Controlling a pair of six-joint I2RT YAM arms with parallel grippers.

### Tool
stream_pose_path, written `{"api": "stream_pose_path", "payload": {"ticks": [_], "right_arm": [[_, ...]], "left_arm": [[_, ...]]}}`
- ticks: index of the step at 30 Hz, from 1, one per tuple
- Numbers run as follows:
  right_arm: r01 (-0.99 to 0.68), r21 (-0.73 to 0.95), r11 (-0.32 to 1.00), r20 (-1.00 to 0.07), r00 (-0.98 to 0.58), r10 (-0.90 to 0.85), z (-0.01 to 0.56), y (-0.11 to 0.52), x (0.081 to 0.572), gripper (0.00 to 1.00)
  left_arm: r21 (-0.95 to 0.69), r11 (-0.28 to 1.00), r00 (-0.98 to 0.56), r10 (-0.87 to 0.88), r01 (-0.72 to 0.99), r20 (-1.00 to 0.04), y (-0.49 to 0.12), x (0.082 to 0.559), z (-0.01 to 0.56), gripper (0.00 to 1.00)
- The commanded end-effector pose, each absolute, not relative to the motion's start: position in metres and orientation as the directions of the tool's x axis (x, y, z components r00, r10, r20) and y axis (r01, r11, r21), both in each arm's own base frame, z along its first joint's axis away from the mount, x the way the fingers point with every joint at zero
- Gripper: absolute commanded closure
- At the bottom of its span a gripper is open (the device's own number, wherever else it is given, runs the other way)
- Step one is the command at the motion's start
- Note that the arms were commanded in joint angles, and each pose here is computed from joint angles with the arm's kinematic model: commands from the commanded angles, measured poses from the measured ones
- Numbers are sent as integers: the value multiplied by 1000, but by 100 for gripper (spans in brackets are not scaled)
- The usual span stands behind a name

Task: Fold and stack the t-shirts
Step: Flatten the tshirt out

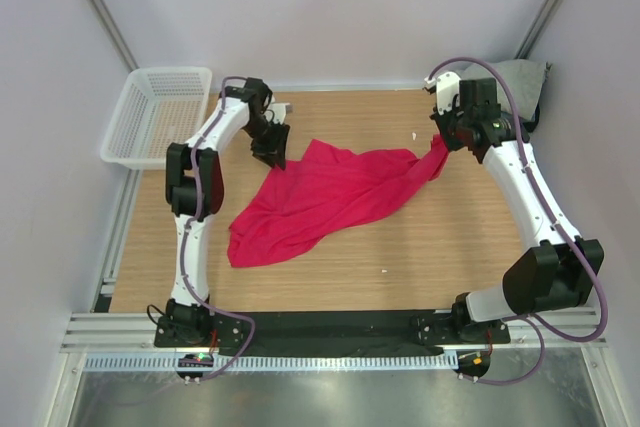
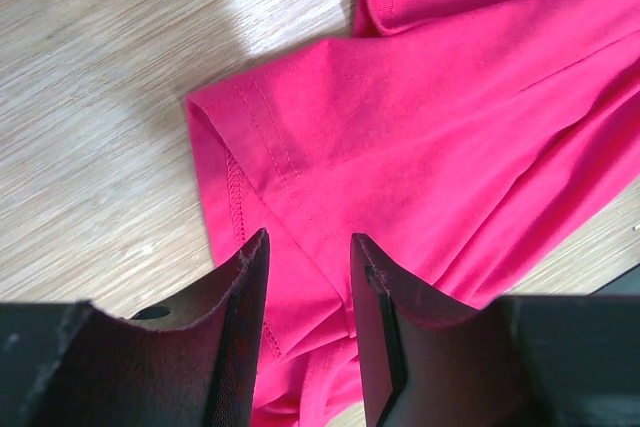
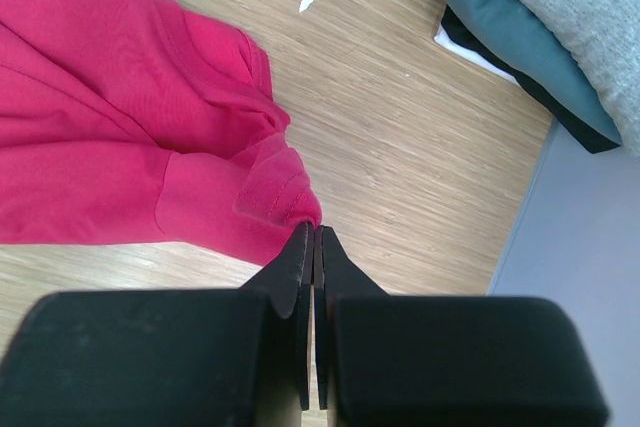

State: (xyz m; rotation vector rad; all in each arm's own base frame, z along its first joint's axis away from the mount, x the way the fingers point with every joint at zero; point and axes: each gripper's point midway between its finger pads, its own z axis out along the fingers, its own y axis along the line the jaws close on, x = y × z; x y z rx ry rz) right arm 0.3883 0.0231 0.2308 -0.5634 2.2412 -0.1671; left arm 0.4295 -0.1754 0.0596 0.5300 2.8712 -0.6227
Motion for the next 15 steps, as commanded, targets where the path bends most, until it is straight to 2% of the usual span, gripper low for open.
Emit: {"api": "stream_pose_path", "payload": {"ticks": [1,15], "right_arm": [[-323,-316,892,-720,-530,-447,247,23,398,99],[-322,-323,890,-719,-528,-452,246,21,397,99]], "left_arm": [[-356,848,-912,309,392,-268,-175,433,74,60],[-359,854,-924,318,376,-210,-175,434,44,61]]}}
